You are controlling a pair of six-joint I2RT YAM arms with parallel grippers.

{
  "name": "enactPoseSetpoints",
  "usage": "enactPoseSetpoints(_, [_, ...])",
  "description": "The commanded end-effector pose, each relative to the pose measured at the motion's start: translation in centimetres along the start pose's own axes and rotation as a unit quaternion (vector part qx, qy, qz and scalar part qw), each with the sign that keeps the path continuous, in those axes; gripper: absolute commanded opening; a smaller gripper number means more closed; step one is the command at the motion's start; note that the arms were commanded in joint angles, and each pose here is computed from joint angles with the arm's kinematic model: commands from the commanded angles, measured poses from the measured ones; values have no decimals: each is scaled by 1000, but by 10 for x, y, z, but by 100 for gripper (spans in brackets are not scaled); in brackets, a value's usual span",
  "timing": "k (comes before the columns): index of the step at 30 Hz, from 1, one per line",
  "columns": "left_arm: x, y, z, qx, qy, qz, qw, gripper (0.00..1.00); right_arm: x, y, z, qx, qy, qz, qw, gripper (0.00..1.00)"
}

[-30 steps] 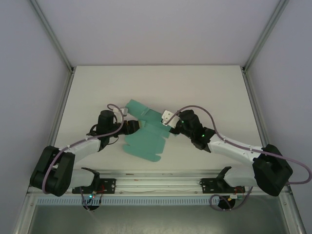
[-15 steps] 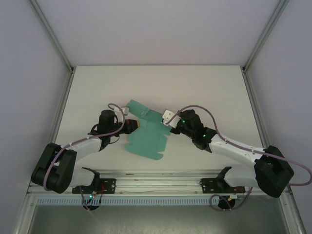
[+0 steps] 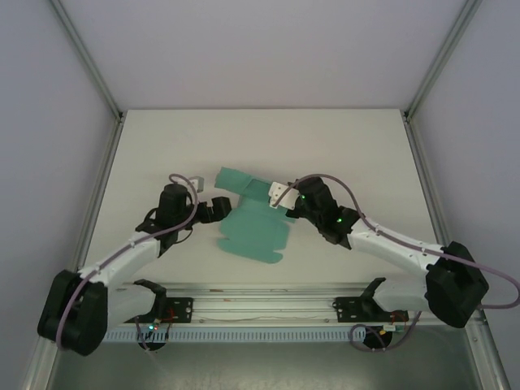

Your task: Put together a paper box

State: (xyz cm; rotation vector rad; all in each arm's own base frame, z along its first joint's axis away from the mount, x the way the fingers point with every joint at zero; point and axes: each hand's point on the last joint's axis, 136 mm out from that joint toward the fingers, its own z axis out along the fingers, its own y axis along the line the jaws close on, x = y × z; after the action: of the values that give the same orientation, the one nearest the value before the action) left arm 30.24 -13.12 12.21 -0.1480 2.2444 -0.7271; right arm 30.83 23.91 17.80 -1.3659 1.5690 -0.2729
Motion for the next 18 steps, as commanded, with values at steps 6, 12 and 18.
enactPoseSetpoints(6, [-62,63,-44,-215,-83,-56,972,100,3,7,22,42,63,-161,984,0])
enactPoseSetpoints(12, [-94,79,-14,-216,-75,-73,971,100,-15,10,37,56,46,-184,980,0])
enactPoseSetpoints(18, [-93,71,44,-157,-5,-62,986,99,-18,13,39,57,42,-191,979,0])
